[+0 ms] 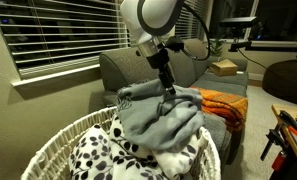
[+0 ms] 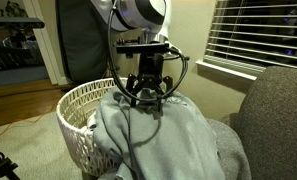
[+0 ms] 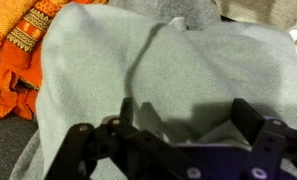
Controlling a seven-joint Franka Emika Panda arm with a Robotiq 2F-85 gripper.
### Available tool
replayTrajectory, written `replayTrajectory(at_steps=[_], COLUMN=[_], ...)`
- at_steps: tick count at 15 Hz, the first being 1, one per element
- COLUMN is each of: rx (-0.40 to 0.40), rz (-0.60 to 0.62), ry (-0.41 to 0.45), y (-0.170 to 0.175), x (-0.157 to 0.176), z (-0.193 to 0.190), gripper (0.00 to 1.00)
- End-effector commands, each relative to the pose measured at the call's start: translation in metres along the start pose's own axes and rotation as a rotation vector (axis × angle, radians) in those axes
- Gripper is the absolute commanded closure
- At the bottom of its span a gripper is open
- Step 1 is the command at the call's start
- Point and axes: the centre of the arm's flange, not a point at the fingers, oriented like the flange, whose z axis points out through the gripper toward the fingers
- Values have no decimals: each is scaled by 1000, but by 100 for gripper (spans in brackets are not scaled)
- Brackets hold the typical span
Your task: Put the gray blanket in the white basket
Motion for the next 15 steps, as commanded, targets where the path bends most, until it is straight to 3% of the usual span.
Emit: replayTrajectory(at_steps=[1,15], rx=[-6,13], rz=[38,12], ry=[41,84], y=[2,-11], x=[-27,-38], z=[3,5], gripper=[0,0])
